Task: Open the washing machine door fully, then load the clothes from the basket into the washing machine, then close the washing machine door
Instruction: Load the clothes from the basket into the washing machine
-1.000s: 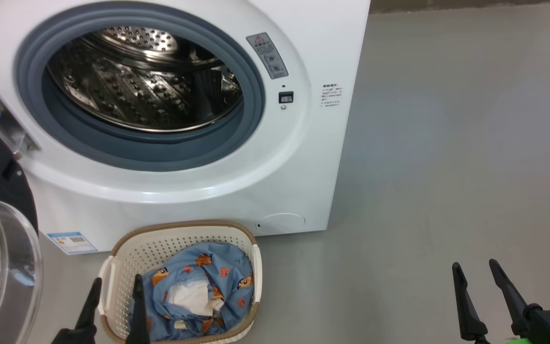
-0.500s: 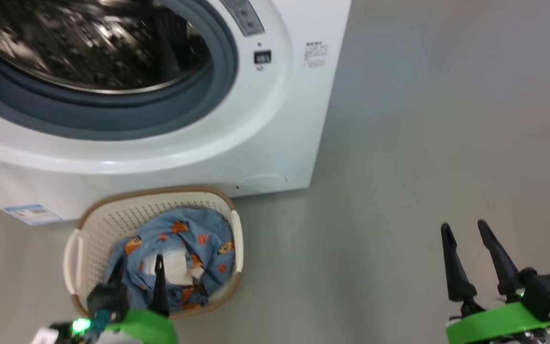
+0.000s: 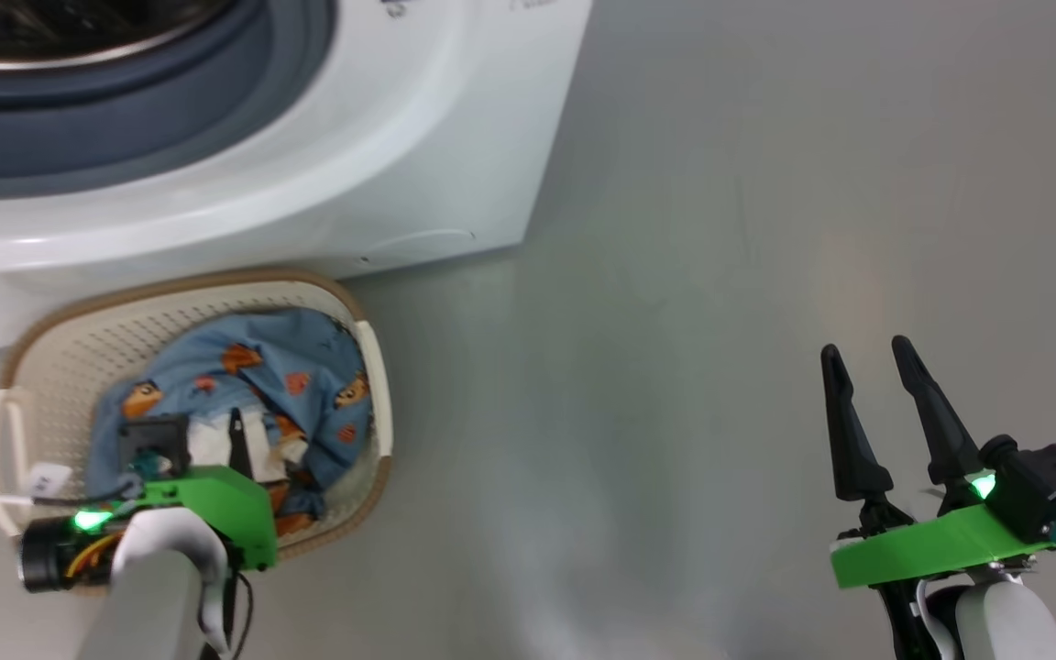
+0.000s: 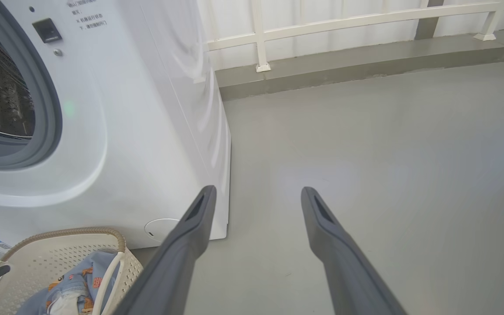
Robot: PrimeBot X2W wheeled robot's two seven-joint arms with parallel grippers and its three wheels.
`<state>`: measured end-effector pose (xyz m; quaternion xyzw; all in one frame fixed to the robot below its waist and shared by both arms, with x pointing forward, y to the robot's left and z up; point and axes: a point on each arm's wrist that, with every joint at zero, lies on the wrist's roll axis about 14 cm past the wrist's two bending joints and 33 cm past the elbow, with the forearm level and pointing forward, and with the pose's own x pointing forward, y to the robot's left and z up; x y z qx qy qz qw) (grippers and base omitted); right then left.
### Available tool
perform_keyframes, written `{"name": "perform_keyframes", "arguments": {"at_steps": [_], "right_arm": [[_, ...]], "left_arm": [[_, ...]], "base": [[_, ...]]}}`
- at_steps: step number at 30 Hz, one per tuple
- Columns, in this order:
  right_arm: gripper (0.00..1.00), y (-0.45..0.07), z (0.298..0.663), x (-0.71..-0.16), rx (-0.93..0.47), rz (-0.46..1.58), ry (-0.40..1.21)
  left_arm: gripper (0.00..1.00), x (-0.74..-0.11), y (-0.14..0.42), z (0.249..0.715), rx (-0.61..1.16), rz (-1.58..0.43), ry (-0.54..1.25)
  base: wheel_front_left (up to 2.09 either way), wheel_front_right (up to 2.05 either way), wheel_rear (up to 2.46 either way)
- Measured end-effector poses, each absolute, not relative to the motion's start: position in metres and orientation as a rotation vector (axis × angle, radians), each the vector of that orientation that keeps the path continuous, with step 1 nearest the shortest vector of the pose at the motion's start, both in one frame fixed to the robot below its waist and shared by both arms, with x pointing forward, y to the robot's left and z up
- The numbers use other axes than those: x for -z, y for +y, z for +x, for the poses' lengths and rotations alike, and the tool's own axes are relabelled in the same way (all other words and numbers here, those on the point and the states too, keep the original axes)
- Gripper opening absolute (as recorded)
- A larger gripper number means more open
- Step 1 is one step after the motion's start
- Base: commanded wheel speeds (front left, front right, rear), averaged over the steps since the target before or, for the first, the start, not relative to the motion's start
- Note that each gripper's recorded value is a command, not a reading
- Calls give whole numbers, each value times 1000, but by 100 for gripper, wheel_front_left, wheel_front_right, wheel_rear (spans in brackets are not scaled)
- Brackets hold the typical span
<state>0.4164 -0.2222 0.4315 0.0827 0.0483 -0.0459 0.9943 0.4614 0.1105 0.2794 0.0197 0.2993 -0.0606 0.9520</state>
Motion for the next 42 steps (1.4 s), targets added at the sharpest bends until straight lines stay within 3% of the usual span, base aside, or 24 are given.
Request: {"name": "perform_keyframes", "arguments": {"at_steps": [20, 42], "right_arm": [[100, -234, 444, -379, 107, 111, 199], [100, -243, 443, -329, 125, 70, 317]], "left_arm": [[100, -159, 115, 475, 25, -39, 982], [100, -86, 119, 499, 4, 15, 1076]], "base": [[0, 0, 0], [0, 0, 0]]}}
